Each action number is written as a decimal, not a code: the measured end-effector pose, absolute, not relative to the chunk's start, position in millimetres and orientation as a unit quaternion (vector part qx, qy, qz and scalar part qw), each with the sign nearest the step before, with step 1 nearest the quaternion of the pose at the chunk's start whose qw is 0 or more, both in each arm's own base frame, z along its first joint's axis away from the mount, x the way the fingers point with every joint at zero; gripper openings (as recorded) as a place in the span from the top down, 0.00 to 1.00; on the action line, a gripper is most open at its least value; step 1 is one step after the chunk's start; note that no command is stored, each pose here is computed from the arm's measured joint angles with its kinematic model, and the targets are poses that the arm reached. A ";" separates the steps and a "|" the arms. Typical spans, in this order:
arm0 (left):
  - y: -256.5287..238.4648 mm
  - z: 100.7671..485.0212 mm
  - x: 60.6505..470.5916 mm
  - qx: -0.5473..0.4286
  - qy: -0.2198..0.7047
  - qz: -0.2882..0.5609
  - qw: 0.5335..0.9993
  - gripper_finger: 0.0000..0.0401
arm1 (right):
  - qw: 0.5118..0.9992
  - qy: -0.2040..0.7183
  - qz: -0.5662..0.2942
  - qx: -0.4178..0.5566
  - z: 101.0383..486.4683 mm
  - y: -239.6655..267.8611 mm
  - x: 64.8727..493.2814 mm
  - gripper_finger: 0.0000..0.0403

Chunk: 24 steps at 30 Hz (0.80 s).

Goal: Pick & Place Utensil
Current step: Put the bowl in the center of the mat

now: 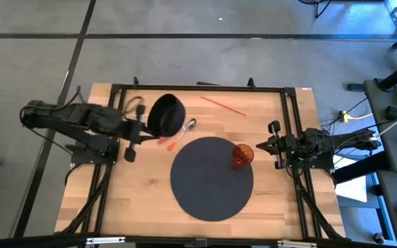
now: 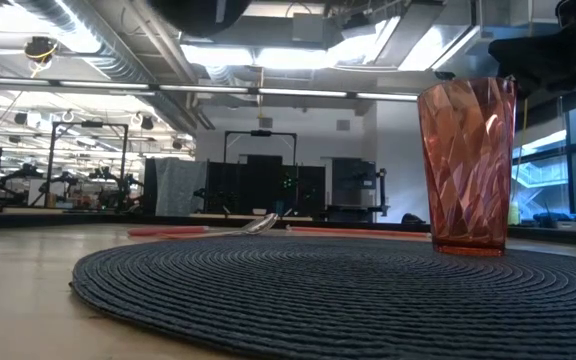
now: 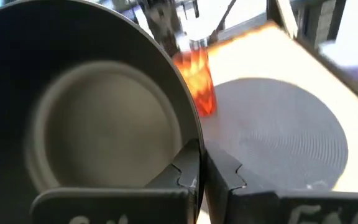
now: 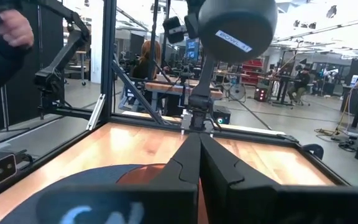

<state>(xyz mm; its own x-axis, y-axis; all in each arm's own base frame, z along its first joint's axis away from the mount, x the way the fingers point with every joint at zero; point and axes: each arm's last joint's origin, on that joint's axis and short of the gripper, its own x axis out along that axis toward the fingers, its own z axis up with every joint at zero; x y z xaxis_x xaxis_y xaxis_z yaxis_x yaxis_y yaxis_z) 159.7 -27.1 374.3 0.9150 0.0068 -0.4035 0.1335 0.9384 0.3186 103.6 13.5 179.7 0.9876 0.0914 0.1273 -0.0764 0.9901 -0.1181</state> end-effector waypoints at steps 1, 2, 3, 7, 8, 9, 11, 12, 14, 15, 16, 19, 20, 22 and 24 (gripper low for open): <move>-25.5 365.8 152.2 0.165 0.184 -0.032 0.968 0.99 | 0.995 -0.066 0.042 -0.060 179.7 13.5 103.6 0.99; -24.1 357.1 145.5 0.159 0.163 -0.029 0.973 0.99 | 0.995 -0.067 0.042 -0.062 179.7 13.5 103.6 0.99; -23.0 347.9 139.4 0.152 0.140 -0.026 0.978 0.99 | 0.995 -0.067 0.041 -0.063 179.7 13.5 103.6 0.99; -18.7 310.3 118.4 0.129 0.069 -0.016 0.989 0.99 | 0.995 -0.067 0.041 -0.062 179.8 13.5 103.6 0.99; -17.7 301.7 113.7 0.125 0.053 -0.014 0.991 0.99 | 0.995 -0.066 0.041 -0.061 179.7 13.5 103.6 0.99; -16.8 292.9 109.2 0.122 0.038 -0.011 0.992 0.99 | 0.995 -0.066 0.042 -0.059 179.7 13.5 103.6 0.99; -15.4 276.8 101.8 0.117 0.008 -0.007 0.993 0.99 | 0.995 -0.067 0.042 -0.059 179.7 13.5 103.6 0.99; -15.1 269.7 98.4 0.115 -0.006 -0.007 0.993 0.99 | 0.995 -0.066 0.042 -0.059 179.7 13.5 103.6 0.99; -14.0 253.9 93.4 0.119 -0.027 0.002 0.993 0.99 | 0.995 -0.067 0.042 -0.059 179.7 13.5 103.6 0.99; -13.6 246.6 92.1 0.121 -0.033 0.008 0.992 0.99 | 0.995 -0.066 0.042 -0.059 179.6 13.5 103.6 0.99; -13.3 238.7 91.1 0.125 -0.036 0.012 0.991 0.99 | 0.995 -0.065 0.042 -0.059 179.4 13.5 103.7 0.99; -12.4 226.2 88.1 0.132 -0.051 0.017 0.990 0.99 | 0.995 -0.064 0.042 -0.060 179.1 13.5 103.7 0.99; -12.1 224.8 86.8 0.131 -0.056 0.019 0.990 0.99 | 0.995 -0.063 0.042 -0.061 179.1 13.5 103.7 0.99; -11.8 222.4 85.5 0.130 -0.061 0.020 0.989 0.99 | 0.995 -0.063 0.042 -0.062 179.1 13.5 103.7 0.99; -11.6 220.0 84.4 0.132 -0.055 0.019 0.990 0.99 | 0.995 -0.063 0.042 -0.061 179.1 13.5 103.7 0.99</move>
